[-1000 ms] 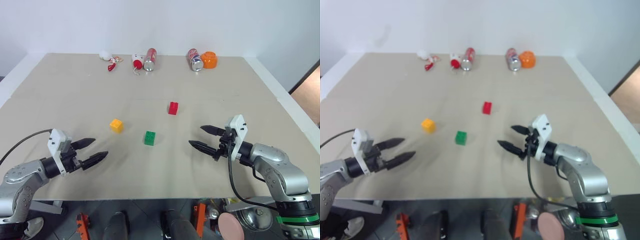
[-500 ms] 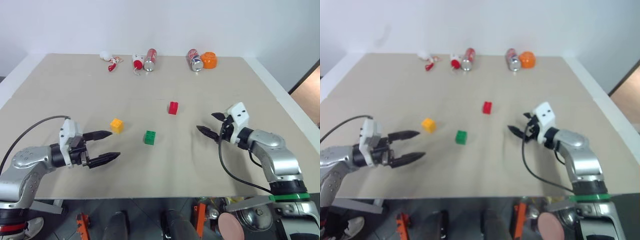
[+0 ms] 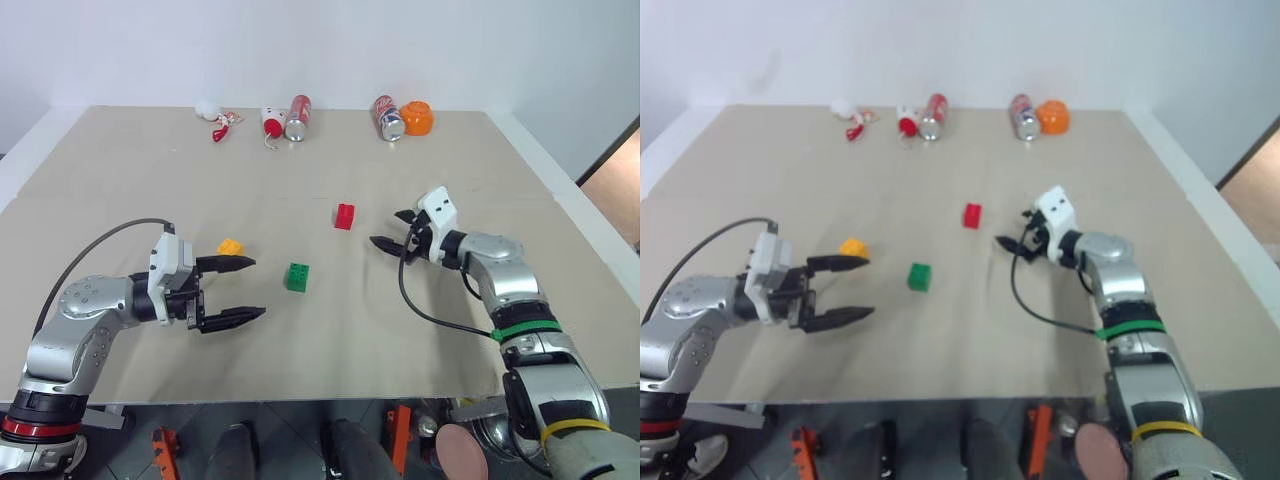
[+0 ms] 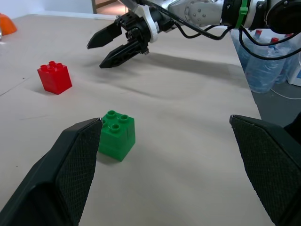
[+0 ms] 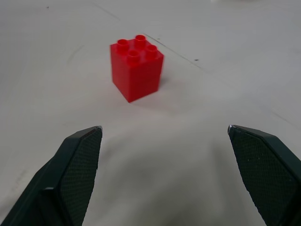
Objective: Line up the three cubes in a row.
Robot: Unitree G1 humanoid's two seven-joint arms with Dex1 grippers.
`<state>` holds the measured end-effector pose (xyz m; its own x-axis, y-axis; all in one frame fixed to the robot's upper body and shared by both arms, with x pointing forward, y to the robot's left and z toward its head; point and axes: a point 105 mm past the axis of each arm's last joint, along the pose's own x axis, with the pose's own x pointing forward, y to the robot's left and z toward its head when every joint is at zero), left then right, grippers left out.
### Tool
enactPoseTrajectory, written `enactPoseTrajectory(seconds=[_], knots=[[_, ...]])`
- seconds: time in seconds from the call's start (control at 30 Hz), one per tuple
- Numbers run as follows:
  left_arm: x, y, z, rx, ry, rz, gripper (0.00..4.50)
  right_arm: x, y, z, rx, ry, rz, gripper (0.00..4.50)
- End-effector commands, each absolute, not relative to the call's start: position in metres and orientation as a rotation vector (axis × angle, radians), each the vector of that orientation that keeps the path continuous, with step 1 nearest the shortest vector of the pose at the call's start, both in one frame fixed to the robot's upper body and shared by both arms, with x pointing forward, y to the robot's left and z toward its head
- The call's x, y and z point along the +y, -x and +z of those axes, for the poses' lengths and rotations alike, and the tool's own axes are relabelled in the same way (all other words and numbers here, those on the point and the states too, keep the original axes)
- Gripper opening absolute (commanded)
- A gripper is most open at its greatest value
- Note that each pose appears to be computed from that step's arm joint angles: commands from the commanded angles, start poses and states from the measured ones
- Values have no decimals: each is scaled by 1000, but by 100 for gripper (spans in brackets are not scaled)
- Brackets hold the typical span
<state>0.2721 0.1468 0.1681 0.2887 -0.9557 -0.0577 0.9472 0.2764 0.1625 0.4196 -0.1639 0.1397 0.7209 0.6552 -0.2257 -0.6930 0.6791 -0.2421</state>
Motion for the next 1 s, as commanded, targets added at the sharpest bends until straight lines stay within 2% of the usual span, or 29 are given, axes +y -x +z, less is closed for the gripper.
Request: enactPoseTrajectory(seconds=[0.03, 0.37, 0.77, 1.0], knots=[[146, -269, 176, -103, -211, -1266, 449, -154, -426, 150, 89, 330, 793, 442], [144, -267, 188, -181, -163, -1245, 449, -140, -443, 151, 104, 321, 768, 442], [140, -269, 188, -178, -163, -1223, 449, -129, -448, 147, 118, 325, 754, 442], [137, -270, 186, -178, -154, -1219, 449, -129, -456, 155, 109, 327, 684, 442]])
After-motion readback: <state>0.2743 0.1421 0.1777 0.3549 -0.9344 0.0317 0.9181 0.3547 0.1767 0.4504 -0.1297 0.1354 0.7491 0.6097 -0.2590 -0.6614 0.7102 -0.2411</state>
